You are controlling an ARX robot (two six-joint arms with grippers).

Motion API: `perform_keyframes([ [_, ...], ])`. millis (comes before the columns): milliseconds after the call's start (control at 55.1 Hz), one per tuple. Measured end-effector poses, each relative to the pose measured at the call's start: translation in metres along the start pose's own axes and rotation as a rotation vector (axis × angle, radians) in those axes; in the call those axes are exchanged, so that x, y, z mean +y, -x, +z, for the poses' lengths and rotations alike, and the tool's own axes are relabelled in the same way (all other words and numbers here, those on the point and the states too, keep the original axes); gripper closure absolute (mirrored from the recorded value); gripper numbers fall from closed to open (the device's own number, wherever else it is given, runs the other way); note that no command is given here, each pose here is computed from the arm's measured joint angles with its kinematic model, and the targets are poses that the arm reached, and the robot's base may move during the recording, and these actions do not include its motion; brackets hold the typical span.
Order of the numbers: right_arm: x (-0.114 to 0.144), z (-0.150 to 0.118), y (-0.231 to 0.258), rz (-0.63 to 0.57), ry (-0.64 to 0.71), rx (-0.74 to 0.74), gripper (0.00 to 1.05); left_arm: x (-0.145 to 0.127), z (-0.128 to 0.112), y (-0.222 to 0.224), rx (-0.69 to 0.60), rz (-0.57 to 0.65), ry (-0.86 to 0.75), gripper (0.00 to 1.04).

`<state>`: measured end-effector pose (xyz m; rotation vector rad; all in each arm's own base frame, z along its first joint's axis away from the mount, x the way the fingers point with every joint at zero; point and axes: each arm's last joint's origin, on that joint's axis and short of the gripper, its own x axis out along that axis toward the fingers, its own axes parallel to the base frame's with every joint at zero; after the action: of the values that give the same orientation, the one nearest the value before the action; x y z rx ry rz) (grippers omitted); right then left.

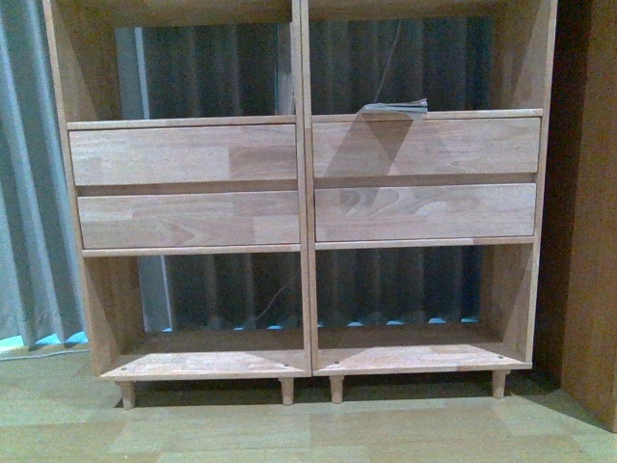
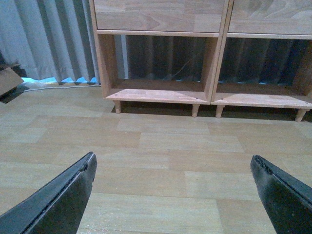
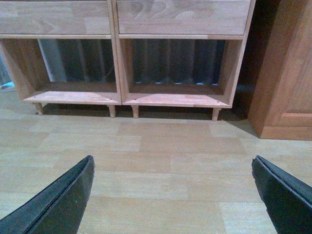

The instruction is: Organize books on shelf

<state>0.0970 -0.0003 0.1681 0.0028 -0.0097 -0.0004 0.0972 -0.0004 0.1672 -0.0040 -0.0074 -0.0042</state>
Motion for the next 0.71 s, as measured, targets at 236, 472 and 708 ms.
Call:
perform_keyframes([
  [236,0.0,0.0,0.0,0.0,0.0,0.0,0.07,0.0,0.0,0.0,0.0,0.0,0.0,0.07],
  [472,0.0,0.0,0.0,0.0,0.0,0.0,0.07,0.0,0.0,0.0,0.0,0.0,0.0,0.07],
  [708,0.0,0.0,0.0,0.0,0.0,0.0,0.07,0.0,0.0,0.0,0.0,0.0,0.0,0.07],
])
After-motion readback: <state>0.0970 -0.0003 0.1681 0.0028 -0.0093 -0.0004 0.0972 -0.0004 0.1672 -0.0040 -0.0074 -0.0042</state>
